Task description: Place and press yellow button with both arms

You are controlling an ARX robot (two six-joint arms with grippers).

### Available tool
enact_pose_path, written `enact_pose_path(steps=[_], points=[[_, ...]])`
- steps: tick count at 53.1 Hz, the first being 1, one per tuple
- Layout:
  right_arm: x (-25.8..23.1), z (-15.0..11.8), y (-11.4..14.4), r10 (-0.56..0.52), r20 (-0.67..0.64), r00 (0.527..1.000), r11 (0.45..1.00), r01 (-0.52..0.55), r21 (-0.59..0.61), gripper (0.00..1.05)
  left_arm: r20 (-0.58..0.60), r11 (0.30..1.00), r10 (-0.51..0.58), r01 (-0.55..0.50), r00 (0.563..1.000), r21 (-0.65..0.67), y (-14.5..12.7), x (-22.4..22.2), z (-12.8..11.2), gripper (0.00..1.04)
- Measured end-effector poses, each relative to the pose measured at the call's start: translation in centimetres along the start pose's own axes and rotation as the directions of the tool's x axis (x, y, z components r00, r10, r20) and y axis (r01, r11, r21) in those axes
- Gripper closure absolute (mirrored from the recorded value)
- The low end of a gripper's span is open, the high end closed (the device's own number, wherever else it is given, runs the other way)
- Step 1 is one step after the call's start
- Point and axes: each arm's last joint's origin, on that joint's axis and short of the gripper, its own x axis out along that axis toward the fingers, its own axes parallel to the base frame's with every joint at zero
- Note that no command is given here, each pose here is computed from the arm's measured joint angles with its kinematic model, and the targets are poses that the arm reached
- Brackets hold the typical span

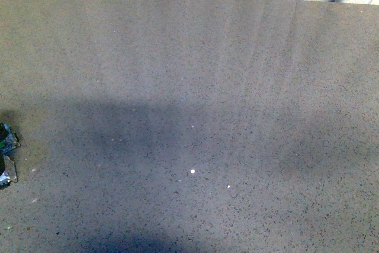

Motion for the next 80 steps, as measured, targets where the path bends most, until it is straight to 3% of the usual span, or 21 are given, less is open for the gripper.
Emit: enact_pose_path(steps=[10,16,36,56,62,68,74,80], points=[[0.0,0.0,0.0,0.0,0.0,1.0,1.0,0.0,0.0,0.09,-0.002,1.0,0.002,-0.002,1.0,0.001,0.0,0.1,0.0,0.11],[0.0,0.0,0.0,0.0,0.0,1.0,1.0,0.0,0.0,0.09,-0.004,1.0,0.001,-0.001,1.0,0.001,-0.1,0.1,-0.1,0.19],[0.0,0.0,0.0,0.0,0.0,1.0,1.0,0.0,0.0,0.09,-0.007,1.0,-0.012,0.012,1.0,0.012,-0.6,0.3,-0.2,0.71],[0.0,0.0,0.0,0.0,0.0,1.0,1.0,0.0,0.0,0.09,0.002,1.0,-0.009,0.009,1.0,0.016,-0.5,0.0,0.0,0.72],[0.0,0.0,0.0,0.0,0.0,1.0,1.0,0.0,0.0,0.09,0.045,1.0,0.023,-0.023,0.999,0.018,0.1,-1.0,1.5,0.72],[0.0,0.0,0.0,0.0,0.0,1.0,1.0,0.0,0.0,0.09,0.133,0.998,0.042,-0.046,0.99,0.032,0.3,-2.1,4.9,0.72],[0.0,0.0,0.0,0.0,0.0,1.0,1.0,0.0,0.0,0.09,0.207,0.998,-0.022,0.007,0.978,0.068,-2.4,-2.5,8.2,0.72],[0.0,0.0,0.0,0.0,0.0,1.0,1.0,0.0,0.0,0.09,0.228,0.989,-0.116,0.092,0.967,0.112,-6.3,-2.0,9.7,0.72]])
